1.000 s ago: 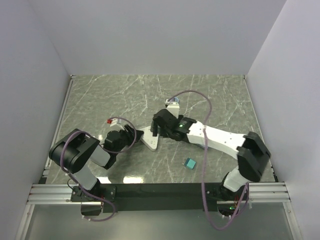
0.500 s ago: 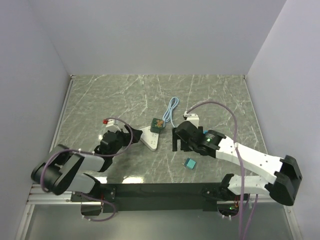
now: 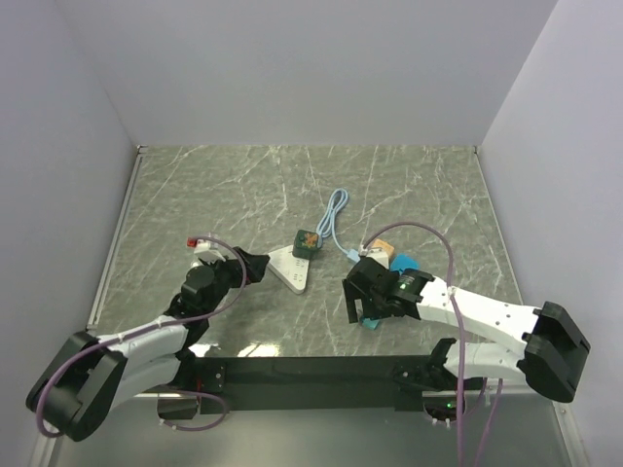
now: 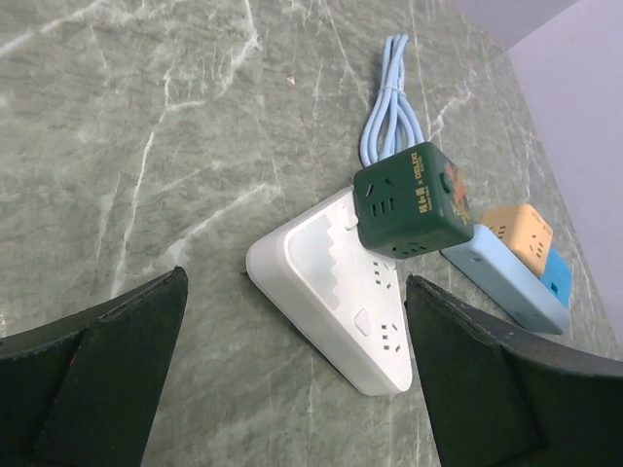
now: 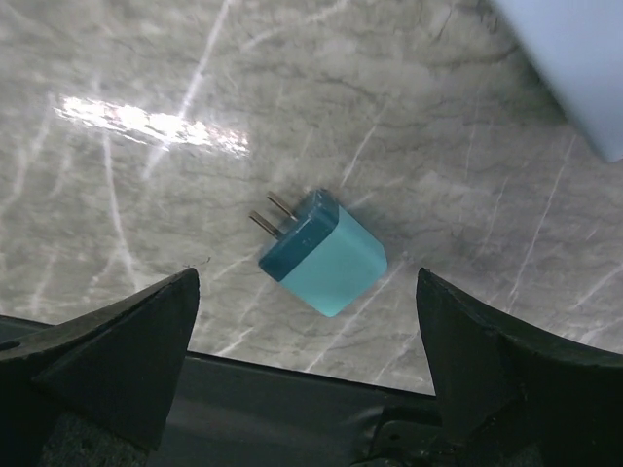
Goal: Insert the plug
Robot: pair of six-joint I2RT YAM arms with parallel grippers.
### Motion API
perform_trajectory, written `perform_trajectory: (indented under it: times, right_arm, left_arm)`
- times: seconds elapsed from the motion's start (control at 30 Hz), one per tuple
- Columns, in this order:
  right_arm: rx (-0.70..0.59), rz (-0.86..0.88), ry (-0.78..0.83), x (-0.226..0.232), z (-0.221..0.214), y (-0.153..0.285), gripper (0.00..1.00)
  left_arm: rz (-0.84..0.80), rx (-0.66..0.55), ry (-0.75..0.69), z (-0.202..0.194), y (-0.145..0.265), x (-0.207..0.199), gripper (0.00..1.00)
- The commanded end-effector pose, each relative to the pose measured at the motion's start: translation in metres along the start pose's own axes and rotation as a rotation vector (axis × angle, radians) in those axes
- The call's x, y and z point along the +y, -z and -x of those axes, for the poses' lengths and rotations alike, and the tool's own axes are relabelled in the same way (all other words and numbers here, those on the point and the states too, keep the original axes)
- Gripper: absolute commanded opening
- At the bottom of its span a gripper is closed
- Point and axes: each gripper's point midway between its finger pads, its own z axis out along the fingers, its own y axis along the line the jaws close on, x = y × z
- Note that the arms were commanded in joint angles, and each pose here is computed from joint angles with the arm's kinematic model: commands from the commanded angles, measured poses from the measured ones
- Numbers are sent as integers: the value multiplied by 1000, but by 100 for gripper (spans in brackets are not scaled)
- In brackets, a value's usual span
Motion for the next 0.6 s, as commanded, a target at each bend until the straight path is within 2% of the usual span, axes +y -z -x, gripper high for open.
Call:
perform_trajectory:
  times: [0.0,0.2,0.57]
  right_arm:
    - [11,7,12,1,-2,-10,98]
    - [29,-36,4,-2,-3,-16,98]
    - [57,10,-98,9,-17,-34,96]
  left_arm:
    - [20,-16,-22,4,5,5,99]
    - [-3,-29,-14,8,12,0,99]
    - [-13,-27,-17,8,12,-2,99]
